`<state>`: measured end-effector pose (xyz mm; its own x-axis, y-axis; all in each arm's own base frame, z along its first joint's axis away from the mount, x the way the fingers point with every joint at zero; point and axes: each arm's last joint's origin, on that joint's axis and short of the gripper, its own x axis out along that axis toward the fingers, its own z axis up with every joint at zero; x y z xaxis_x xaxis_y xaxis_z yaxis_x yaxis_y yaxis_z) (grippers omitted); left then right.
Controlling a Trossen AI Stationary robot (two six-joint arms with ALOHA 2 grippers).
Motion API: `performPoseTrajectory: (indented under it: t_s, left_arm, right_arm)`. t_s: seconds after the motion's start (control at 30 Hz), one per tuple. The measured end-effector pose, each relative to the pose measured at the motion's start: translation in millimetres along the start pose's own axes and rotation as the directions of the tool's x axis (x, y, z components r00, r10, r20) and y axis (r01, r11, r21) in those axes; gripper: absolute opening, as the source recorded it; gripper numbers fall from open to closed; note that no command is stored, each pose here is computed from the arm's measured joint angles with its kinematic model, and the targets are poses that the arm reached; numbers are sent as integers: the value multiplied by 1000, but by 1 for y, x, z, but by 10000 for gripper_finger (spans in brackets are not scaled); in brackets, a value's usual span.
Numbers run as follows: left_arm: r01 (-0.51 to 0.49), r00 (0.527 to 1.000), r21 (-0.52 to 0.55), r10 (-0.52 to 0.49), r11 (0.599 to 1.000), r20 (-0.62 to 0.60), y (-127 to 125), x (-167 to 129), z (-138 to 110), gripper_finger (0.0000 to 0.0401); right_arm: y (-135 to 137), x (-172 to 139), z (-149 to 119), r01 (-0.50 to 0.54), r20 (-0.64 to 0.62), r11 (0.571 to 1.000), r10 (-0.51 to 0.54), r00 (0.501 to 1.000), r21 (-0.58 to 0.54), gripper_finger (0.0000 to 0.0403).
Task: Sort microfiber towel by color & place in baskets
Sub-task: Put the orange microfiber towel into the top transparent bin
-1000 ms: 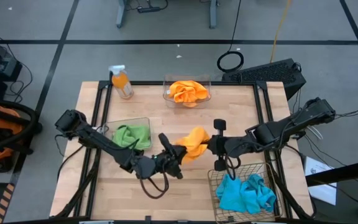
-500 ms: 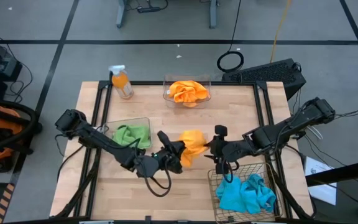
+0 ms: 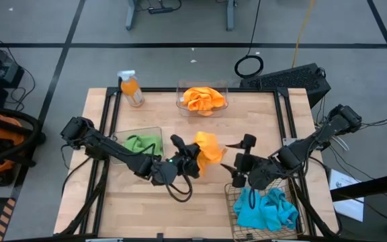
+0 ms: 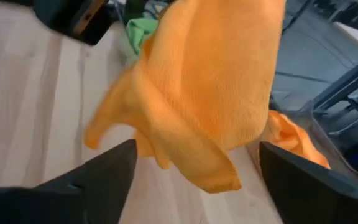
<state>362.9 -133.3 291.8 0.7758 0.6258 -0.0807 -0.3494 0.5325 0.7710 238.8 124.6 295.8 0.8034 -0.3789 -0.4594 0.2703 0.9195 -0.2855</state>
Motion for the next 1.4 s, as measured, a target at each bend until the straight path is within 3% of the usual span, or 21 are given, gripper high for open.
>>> performPoseTrajectory:
  t_s: [0.27, 0.47, 0.57, 0.67, 0.93, 1.23, 1.4]
  left_arm:
    - [66, 996, -48, -63, 997, 58, 1, 5, 0, 4]
    - [182, 971, -34, -175, 983, 160, -4, 1, 4, 4]
    - [187, 970, -29, -180, 982, 165, -6, -3, 6, 4]
    - [192, 968, -12, -187, 981, 169, -8, -8, 7, 4]
    - [212, 959, 27, -214, 977, 187, -13, -17, 10, 16]
    - [145, 988, 57, -148, 988, 49, -17, -21, 1, 24]
    - [138, 990, 40, -139, 990, 38, -18, -23, 1, 28]
  right_arm:
    - [13, 29, 12, -19, 75, 1000, 17, 997, 21, 393]
    - [15, 63, 18, -20, 120, 1000, 21, 993, -15, 382]
    - [13, 68, 18, -16, 113, 1000, 18, 993, -19, 341]
    - [12, 70, 17, -10, 104, 1000, 13, 994, -22, 272]
    - [12, 69, 18, -8, 116, 999, 13, 993, -47, 27]
    - [-4, 28, 32, 136, 199, 990, -126, 972, -38, 13]
    - [-17, -3, 37, 182, 243, 983, -173, 955, -13, 6]
